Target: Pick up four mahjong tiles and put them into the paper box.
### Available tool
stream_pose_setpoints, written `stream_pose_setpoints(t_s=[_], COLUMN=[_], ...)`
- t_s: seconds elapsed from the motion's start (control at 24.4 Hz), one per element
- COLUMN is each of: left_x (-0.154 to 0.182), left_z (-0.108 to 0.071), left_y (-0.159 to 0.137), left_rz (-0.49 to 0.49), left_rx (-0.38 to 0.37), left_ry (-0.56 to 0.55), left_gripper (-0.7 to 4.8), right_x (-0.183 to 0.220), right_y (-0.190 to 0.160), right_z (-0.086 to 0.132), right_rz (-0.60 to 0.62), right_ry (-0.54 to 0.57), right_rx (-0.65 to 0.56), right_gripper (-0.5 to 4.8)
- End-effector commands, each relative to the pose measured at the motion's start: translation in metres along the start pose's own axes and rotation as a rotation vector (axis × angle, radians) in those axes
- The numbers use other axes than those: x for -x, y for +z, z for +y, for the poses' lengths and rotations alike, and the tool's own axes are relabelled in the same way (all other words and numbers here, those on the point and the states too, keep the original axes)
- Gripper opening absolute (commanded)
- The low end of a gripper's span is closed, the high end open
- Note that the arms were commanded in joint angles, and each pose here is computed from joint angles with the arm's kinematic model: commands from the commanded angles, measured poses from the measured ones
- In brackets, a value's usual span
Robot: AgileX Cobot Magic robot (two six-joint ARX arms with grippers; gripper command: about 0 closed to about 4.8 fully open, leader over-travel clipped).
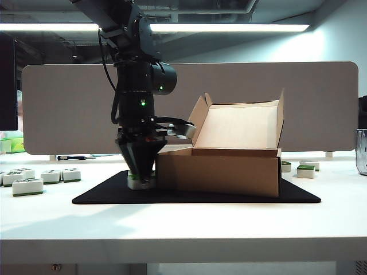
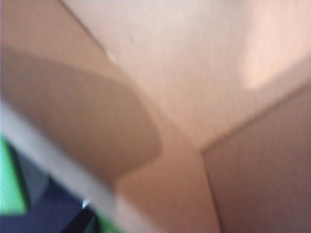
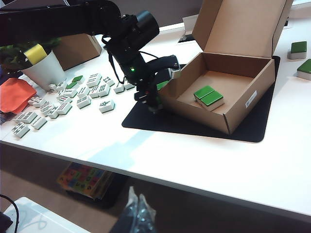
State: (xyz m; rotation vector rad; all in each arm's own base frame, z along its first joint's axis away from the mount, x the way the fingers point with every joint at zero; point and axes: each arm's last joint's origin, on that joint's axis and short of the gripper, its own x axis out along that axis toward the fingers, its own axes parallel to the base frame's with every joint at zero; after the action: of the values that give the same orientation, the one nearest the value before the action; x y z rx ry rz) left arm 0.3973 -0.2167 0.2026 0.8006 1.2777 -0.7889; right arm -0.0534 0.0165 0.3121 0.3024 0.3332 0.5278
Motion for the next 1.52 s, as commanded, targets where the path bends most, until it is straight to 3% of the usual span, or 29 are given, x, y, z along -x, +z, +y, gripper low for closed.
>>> stream_pose_setpoints(t_s=[0.04,0.2,0.37,0.66,0.82,1.23,1.52], left_x=[0.021,0.044,0.072,0.082,0.071,0.022,0.018], left_z=[-0.002,0.000,0.000,-0.018,-0.040,-0.044,-0.047], left_y=[-0.003,-0.001,0.008,0.037,0.063,0.077,0.079], left_rz=[0.058,0.054,-0.051,-0.229,-0.323,-0.263,-0.278], left_rx=[-0.004,0.055,0.167,0.147,0.089,0.076,0.082], left_ry=[0.022,0.050,0.083,0.118,0.117,0.062,0.020], left_gripper=[1.68,1.68,1.68,1.68,1.68,1.69,1.69], right_x=[0.002,0.002,0.003,0.003,0.003,0.003,0.003], right_y=[0.000,0.000,-0.001,-0.001,-0.001,-0.002,-0.002], right_z=[0.002,0.003,0.006,0.007,0.007,0.007,0.007], right_rz=[-0.024,-0.015,0.014,0.017,0.018,0.021,0.021], right_ry=[0.009,0.050,0.167,0.181,0.181,0.183,0.183], right_rx=[0.016,0.017,0.019,0.019,0.019,0.016,0.016], right_gripper=[-0.01,-0.01,-0.01,-0.01,-0.01,-0.01,-0.01])
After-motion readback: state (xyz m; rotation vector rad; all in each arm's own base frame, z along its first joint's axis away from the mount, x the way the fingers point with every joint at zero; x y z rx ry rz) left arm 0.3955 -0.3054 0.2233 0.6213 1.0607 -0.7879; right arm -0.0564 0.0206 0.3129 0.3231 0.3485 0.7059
